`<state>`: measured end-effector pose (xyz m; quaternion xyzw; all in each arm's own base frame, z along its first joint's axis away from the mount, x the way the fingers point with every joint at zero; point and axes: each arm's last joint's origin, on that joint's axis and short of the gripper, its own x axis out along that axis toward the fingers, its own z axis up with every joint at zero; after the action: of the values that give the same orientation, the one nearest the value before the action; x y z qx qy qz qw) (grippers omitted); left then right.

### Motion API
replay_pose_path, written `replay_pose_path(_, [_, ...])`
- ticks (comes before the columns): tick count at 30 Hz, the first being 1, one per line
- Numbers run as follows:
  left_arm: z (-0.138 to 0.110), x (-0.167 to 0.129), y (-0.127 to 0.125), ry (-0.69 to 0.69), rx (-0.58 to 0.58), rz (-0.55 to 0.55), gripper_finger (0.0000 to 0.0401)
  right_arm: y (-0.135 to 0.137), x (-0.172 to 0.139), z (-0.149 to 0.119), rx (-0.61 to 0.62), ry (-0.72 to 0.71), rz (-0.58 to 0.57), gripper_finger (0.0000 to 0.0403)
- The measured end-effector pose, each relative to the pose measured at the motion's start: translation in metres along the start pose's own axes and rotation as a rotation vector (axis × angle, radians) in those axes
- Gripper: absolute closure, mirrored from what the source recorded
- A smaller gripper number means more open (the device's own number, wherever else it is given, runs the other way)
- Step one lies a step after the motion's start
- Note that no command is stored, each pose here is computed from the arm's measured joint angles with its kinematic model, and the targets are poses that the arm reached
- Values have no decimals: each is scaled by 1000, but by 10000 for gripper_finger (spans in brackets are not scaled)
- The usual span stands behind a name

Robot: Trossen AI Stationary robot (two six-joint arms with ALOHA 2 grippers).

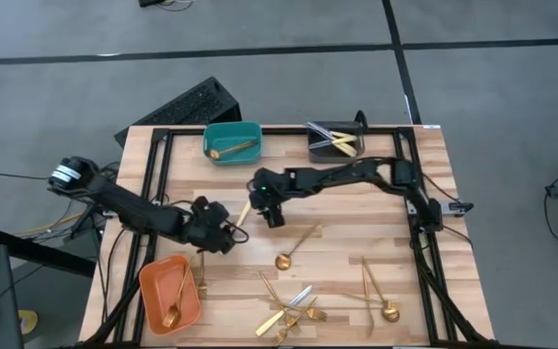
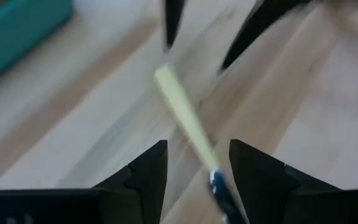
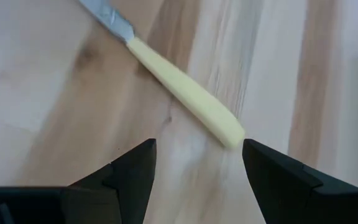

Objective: Sort silverware by color (type)
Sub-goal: Put the yellow knife into the black bin

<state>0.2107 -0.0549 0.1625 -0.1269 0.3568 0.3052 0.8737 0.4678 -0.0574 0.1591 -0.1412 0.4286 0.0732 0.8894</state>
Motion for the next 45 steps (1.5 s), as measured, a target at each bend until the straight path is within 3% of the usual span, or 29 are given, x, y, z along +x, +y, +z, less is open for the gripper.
replay_pose_path(7, [9, -28, 4, -121, -15, -51, 241, -11, 22, 12, 0, 39, 10, 138])
replay_pose_path(19, [11, -32, 6, -173, -14, -18, 241, -4, 21, 28, 73, -87, 95, 138])
replay_pose_path(26, [11, -32, 6, -177, -17, -15, 241, 0, 50, 14, 67, -65, 104, 138])
replay_pose_path(31, [11, -32, 6, -176, -20, -22, 241, 2, 57, 2, 150, 22, 130, 142])
replay_pose_path(36, [10, -32, 5, -173, -32, -26, 241, 12, 55, -3, 214, 152, 97, 192])
replay_pose_path(42, [10, -33, 5, -177, -32, -23, 241, 15, 54, -8, 281, 213, 86, 313])
replay_pose_path(45, [10, -33, 5, -176, -32, -23, 241, 11, 50, -9, 320, 222, 93, 314])
